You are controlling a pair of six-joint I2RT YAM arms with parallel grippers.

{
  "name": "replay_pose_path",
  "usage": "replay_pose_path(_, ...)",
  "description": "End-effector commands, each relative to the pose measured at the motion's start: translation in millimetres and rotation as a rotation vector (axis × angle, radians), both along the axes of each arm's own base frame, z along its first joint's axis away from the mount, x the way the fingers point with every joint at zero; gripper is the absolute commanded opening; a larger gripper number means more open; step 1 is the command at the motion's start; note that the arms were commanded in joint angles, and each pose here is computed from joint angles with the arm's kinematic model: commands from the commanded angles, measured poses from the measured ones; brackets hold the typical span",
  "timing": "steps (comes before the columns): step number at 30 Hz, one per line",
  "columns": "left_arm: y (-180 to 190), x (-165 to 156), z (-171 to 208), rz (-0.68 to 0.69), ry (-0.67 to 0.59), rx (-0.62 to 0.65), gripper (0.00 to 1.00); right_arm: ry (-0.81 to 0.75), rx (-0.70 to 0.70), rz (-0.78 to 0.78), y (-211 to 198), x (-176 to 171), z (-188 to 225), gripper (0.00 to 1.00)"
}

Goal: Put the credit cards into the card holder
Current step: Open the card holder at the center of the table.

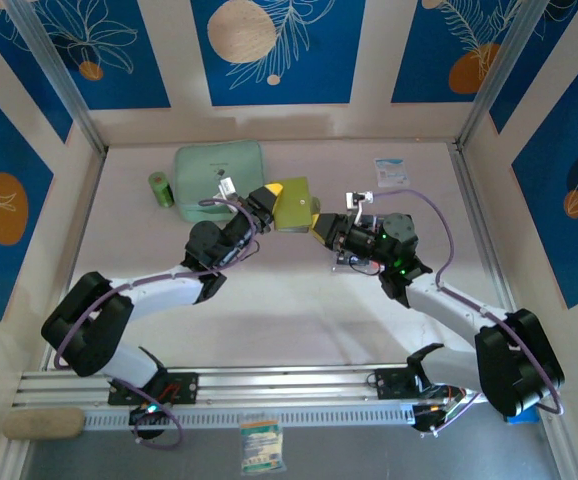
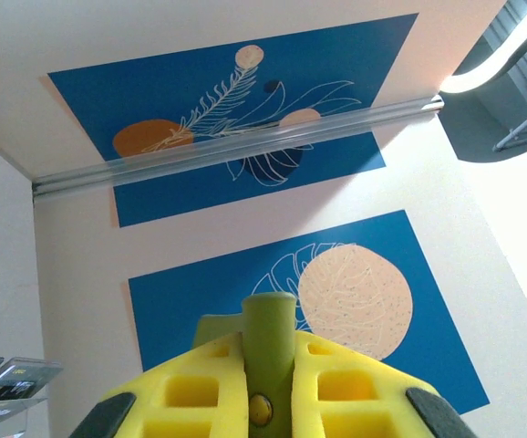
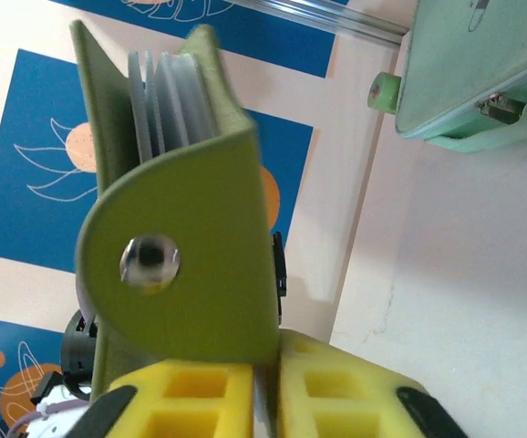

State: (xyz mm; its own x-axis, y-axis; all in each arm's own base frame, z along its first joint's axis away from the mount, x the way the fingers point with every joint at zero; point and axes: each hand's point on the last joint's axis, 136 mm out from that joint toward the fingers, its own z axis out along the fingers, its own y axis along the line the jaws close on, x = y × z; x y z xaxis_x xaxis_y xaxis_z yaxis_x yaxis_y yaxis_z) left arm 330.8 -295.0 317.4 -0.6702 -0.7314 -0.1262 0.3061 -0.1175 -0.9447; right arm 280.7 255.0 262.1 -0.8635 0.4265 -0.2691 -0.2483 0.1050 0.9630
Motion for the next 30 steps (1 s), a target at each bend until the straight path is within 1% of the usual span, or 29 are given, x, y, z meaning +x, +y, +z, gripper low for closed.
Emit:
replay_pose_path(1, -5, -6, 22, -0.023, -0.058, -0.057, 0.0, -0.059, 0.022, 0.041, 5, -5, 17, 0.0)
replay_pose_path(8, -4, -6, 16, -0.02, -0.051, -0.045, 0.0, -0.055, 0.015, 0.02, 1, -5, 15, 0.0)
replay_pose_path(9, -4, -6, 15, -0.017, -0.052, -0.041, 0.04, -0.053, 0.011, 0.017, 0, -6, 14, 0.0)
replay_pose_path(10, -3, -6, 13, -0.015, -0.05, -0.036, 0.11, -0.053, 0.006, 0.015, -1, -7, 13, 0.0)
replay_pose_path(12, -1, -5, 9, -0.008, -0.049, -0.023, 0.28, -0.05, -0.004, 0.012, -2, -9, 11, 0.0)
replay_pose_path(14, 3, -5, 1, 0.003, -0.038, -0.005, 0.51, -0.044, -0.021, 0.006, -4, -11, 6, 0.0)
replay_pose_path(16, 8, -4, -7, 0.015, -0.027, 0.015, 0.69, -0.034, -0.038, -0.003, -6, -13, 1, 0.0)
replay_pose_path(17, 12, -4, -11, 0.023, -0.021, 0.026, 0.82, -0.027, -0.048, -0.008, -7, -14, -3, 0.0)
replay_pose_path(18, 15, -4, -15, 0.027, -0.018, 0.036, 0.91, -0.02, -0.057, -0.012, -8, -15, -7, 0.0)
replay_pose_path(19, 18, -4, -18, 0.03, -0.018, 0.049, 0.97, -0.012, -0.067, -0.014, -8, -17, -11, 0.0)
replay_pose_path(20, 21, -5, -24, 0.031, -0.013, 0.067, 1.0, -0.002, -0.079, -0.014, -9, -19, -17, 0.0)
replay_pose_path(24, 35, -8, -44, 0.041, 0.008, 0.135, 1.0, 0.032, -0.125, -0.01, -7, -28, -40, 0.0)
replay_pose_path(26, 43, -10, -55, 0.046, 0.019, 0.194, 1.0, 0.052, -0.157, -0.007, -6, -35, -56, 0.0)
replay_pose_path(28, 48, -12, -69, 0.04, 0.048, 0.288, 1.0, 0.072, -0.195, 0.0, -3, -42, -72, 0.0)
replay_pose_path(30, 48, -17, -79, 0.021, 0.059, 0.424, 1.0, 0.089, -0.227, 0.006, -1, -50, -88, 0.0)
